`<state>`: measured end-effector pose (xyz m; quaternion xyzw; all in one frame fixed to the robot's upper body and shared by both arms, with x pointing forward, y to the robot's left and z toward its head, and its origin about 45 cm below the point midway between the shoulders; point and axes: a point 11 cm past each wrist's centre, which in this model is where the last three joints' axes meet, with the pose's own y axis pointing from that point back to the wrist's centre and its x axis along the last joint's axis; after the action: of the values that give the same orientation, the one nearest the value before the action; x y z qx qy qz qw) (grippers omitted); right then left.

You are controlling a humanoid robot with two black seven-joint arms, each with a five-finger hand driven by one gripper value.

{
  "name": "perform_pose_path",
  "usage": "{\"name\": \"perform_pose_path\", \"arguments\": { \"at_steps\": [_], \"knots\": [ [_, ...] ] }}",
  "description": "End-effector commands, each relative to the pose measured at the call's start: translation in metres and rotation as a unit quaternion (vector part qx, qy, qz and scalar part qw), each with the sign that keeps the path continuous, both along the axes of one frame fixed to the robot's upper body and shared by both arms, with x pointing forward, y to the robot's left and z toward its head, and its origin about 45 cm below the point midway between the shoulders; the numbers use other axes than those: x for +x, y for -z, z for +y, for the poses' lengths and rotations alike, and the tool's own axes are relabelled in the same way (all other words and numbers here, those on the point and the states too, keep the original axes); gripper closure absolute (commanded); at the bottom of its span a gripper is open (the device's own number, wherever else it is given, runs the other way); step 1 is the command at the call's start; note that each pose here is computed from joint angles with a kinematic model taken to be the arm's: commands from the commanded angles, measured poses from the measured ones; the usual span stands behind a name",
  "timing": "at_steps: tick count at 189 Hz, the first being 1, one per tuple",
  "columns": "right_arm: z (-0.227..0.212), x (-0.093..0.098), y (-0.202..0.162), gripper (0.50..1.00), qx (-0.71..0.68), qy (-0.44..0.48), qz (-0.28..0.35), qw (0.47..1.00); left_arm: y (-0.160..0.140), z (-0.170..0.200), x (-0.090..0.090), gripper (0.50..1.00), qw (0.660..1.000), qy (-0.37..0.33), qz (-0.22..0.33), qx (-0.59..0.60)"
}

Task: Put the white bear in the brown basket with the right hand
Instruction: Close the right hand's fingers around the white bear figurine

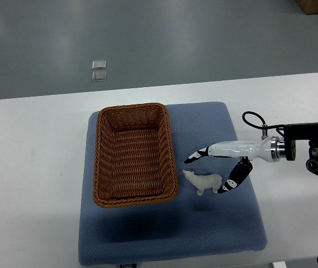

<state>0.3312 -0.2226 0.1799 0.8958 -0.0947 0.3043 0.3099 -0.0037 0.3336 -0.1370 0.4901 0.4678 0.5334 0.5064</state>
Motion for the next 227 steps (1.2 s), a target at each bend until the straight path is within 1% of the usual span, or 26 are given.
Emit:
{"name": "perform_pose_path", "arguments": {
  "at_steps": [1,37,77,83,90,110,117,126,133,140,144,145,147,148,149,152,155,158,161,164,183,189,227],
  "knots": [
    [-0.001,-0.001,0.002,0.628,-0.001,0.001,0.002,1.0,0.0,0.0,0.0,0.5,1.0,0.0,0.0,0.0],
    [0.0,-0.002,0.004,0.644,0.001,0.002,0.001,1.0,0.0,0.0,0.0,0.5,1.0,0.0,0.0,0.0],
    [0.005,-0.008,0.01,0.668,0.004,-0.003,0.007,1.0,0.0,0.0,0.0,0.5,1.0,0.0,0.0,0.0],
    [0.006,-0.008,0.011,0.675,0.004,-0.002,0.006,1.0,0.0,0.0,0.0,0.5,1.0,0.0,0.0,0.0],
    [0.007,-0.008,0.012,0.695,0.005,-0.004,0.005,1.0,0.0,0.0,0.0,0.5,1.0,0.0,0.0,0.0],
    [0.008,-0.009,0.012,0.709,0.004,-0.005,0.004,1.0,0.0,0.0,0.0,0.5,1.0,0.0,0.0,0.0],
    [0.007,-0.008,0.012,0.732,0.004,-0.004,0.004,1.0,0.0,0.0,0.0,0.5,1.0,0.0,0.0,0.0],
    [0.007,-0.009,0.013,0.746,0.003,-0.005,0.003,1.0,0.0,0.0,0.0,0.5,1.0,0.0,0.0,0.0],
    [0.007,-0.009,0.013,0.773,0.001,-0.006,0.003,1.0,0.0,0.0,0.0,0.5,1.0,0.0,0.0,0.0],
    [0.007,-0.009,0.013,0.789,0.0,-0.006,0.003,1.0,0.0,0.0,0.0,0.5,1.0,0.0,0.0,0.0],
    [0.007,-0.009,0.013,0.805,-0.001,-0.007,0.002,1.0,0.0,0.0,0.0,0.5,1.0,0.0,0.0,0.0],
    [0.007,-0.009,0.013,0.818,-0.001,-0.007,0.001,1.0,0.0,0.0,0.0,0.5,1.0,0.0,0.0,0.0],
    [0.007,-0.009,0.013,0.818,-0.001,-0.007,0.001,1.0,0.0,0.0,0.0,0.5,1.0,0.0,0.0,0.0],
    [0.007,-0.009,0.014,0.828,-0.002,-0.008,0.001,1.0,0.0,0.0,0.0,0.5,1.0,0.0,0.0,0.0],
    [0.007,-0.009,0.014,0.828,-0.002,-0.008,0.001,1.0,0.0,0.0,0.0,0.5,1.0,0.0,0.0,0.0],
    [0.007,-0.009,0.013,0.852,-0.002,-0.008,0.0,1.0,0.0,0.0,0.0,0.5,1.0,0.0,0.0,0.0],
    [0.007,-0.009,0.014,0.863,-0.003,-0.008,0.001,1.0,0.0,0.0,0.0,0.5,1.0,0.0,0.0,0.0],
    [0.007,-0.009,0.013,0.887,-0.003,-0.009,0.0,1.0,0.0,0.0,0.0,0.5,1.0,0.001,0.0,0.0],
    [0.007,-0.009,0.013,0.895,-0.004,-0.009,-0.001,1.0,0.0,0.0,0.0,0.5,1.0,0.0,0.0,0.0],
    [0.007,-0.009,0.013,0.916,-0.005,-0.01,-0.001,1.0,0.0,0.0,0.0,0.5,1.0,0.0,0.0,0.0],
    [0.006,-0.009,0.013,0.989,-0.006,-0.009,-0.002,1.0,0.0,0.0,0.0,0.5,1.0,0.0,0.0,0.0],
    [0.006,-0.008,0.013,1.0,-0.007,-0.009,-0.003,1.0,0.0,0.0,0.0,0.5,1.0,0.0,0.0,0.0],
    [0.003,-0.007,0.011,1.0,-0.008,-0.007,-0.004,1.0,0.0,0.0,0.0,0.5,1.0,0.0,0.0,0.0]
  ]
}}
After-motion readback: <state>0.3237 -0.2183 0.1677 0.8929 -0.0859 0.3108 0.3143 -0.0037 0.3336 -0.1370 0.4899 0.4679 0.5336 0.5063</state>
